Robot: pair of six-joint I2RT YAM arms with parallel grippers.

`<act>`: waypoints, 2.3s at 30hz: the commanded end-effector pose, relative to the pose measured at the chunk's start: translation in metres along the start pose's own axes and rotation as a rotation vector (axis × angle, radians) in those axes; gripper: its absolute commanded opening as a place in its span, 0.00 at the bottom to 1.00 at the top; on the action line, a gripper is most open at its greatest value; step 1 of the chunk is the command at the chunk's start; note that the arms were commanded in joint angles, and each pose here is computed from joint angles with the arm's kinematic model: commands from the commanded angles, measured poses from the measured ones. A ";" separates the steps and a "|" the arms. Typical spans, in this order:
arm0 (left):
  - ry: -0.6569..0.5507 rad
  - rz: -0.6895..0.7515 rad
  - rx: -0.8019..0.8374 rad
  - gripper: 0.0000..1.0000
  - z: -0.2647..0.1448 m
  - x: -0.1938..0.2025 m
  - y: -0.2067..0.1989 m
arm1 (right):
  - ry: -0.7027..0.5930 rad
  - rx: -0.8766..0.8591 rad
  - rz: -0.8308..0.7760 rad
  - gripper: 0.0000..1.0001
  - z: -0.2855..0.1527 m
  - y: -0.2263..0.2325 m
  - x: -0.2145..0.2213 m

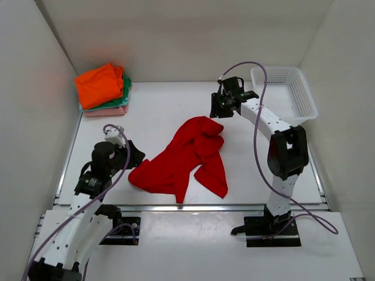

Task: Fold and stack the t-shirts
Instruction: Move the tshirt to the center of the board, then flatten out the tshirt

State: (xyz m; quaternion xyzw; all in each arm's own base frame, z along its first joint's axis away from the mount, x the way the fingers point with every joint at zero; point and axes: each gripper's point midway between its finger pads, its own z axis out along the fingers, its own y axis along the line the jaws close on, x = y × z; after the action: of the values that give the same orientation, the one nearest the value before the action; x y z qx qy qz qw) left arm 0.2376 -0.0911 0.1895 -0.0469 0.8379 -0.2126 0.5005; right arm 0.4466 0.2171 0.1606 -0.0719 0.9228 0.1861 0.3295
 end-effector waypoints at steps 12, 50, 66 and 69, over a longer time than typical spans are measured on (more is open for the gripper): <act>0.468 -0.154 0.309 0.56 0.016 0.151 -0.071 | 0.039 0.027 -0.049 0.43 -0.021 -0.009 0.079; 0.586 -0.163 0.374 0.00 0.036 0.193 -0.112 | -0.030 0.055 0.222 0.58 0.056 -0.052 0.031; 0.535 -0.193 0.349 0.00 0.034 0.185 -0.095 | -0.093 -0.174 0.311 0.54 0.056 -0.027 0.029; 0.517 -0.204 0.339 0.00 0.034 0.181 -0.089 | -0.090 -0.201 0.331 0.29 0.060 -0.032 0.016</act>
State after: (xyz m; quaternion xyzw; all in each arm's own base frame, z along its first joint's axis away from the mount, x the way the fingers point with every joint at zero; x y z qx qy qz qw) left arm 0.1619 -0.2407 0.0594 0.0130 0.8857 -0.4005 0.2344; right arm 0.4452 0.2109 0.0727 0.0571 0.9084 0.2958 0.2901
